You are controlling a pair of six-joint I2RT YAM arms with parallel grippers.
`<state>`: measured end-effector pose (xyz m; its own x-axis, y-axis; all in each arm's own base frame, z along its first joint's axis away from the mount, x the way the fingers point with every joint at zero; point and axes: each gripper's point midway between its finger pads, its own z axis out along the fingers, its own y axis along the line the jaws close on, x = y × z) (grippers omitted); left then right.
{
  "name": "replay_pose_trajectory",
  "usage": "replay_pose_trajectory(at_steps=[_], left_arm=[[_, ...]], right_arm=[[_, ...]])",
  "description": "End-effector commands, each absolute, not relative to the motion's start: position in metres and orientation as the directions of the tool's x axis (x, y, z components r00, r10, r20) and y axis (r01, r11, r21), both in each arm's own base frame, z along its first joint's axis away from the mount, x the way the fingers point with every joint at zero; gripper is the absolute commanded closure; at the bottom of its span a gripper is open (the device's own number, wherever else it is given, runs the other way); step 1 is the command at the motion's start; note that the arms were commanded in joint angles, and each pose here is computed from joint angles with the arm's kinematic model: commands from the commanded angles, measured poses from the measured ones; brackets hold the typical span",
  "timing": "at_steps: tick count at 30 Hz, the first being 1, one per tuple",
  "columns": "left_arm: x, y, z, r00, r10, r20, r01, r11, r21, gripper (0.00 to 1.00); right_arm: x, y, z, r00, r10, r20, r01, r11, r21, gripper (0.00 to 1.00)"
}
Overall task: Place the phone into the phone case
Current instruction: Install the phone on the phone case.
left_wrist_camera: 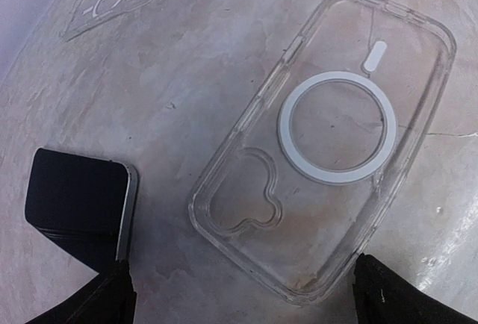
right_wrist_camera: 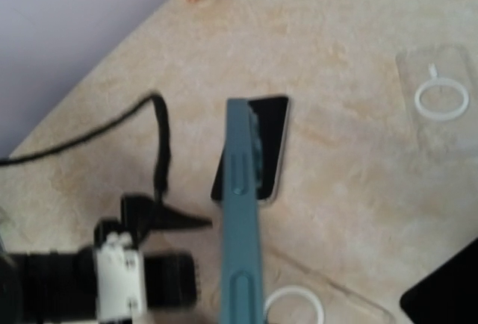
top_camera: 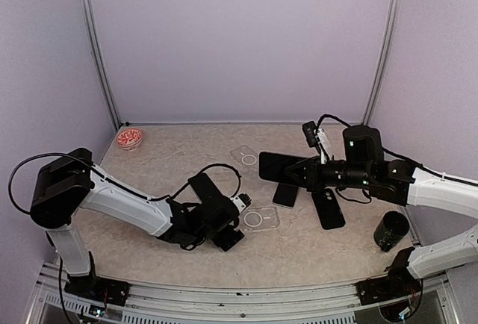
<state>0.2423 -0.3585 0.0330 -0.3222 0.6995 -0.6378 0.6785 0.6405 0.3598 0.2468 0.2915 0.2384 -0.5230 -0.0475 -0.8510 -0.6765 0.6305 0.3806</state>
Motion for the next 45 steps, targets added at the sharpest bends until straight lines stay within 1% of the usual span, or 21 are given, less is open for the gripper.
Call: replay_pose_trajectory(at_steps=[1, 5, 9, 14, 17, 21, 25, 28, 30, 45], left_arm=[[0.254, -0.338, 0.039, -0.358, 0.671, -0.650, 0.630, 0.687, 0.362, 0.01], [0.258, -0.332, 0.041, -0.369, 0.653, -0.661, 0.619, 0.704, 0.349, 0.01], [0.256, -0.331, 0.048, -0.373, 0.629, -0.683, 0.614, 0.719, 0.327, 0.01], [0.261, -0.319, 0.074, -0.384, 0.537, -0.751, 0.555, 0.785, 0.277, 0.01], [0.269, -0.304, 0.100, -0.386, 0.434, -0.814, 0.486, 0.845, 0.220, 0.01], [0.277, -0.282, 0.132, -0.385, 0.265, -0.884, 0.426, 0.901, 0.084, 0.01], [0.281, -0.264, 0.162, -0.373, 0.079, -0.924, 0.418, 0.904, -0.092, 0.01], [0.283, -0.259, 0.172, -0.392, -0.013, -0.920, 0.426, 0.884, -0.194, 0.01], [0.285, -0.257, 0.174, -0.401, -0.038, -0.915, 0.418, 0.881, -0.220, 0.01], [0.273, -0.285, 0.145, -0.526, -0.109, -0.844, 0.471, 0.789, -0.395, 0.01]], right_arm=[[0.254, 0.299, 0.253, -0.528, -0.020, -0.849, -0.681, 0.608, 0.409, 1.00], [0.260, 0.300, 0.239, -0.576, -0.018, -0.817, -0.645, 0.625, 0.440, 1.00], [0.265, 0.303, 0.222, -0.651, -0.006, -0.759, -0.586, 0.639, 0.498, 1.00], [0.265, 0.314, 0.208, -0.726, 0.027, -0.687, -0.530, 0.615, 0.584, 1.00], [0.263, 0.319, 0.201, -0.764, 0.047, -0.644, -0.496, 0.596, 0.631, 1.00], [0.263, 0.327, 0.192, -0.808, 0.073, -0.585, -0.450, 0.566, 0.691, 1.00], [0.261, 0.340, 0.174, -0.860, 0.058, -0.506, -0.402, 0.533, 0.745, 1.00], [0.260, 0.352, 0.163, -0.891, 0.032, -0.452, -0.375, 0.507, 0.776, 1.00], [0.260, 0.358, 0.157, -0.906, 0.018, -0.423, -0.360, 0.494, 0.791, 1.00], [0.263, 0.377, 0.131, -0.951, -0.015, -0.308, -0.279, 0.469, 0.838, 1.00]])
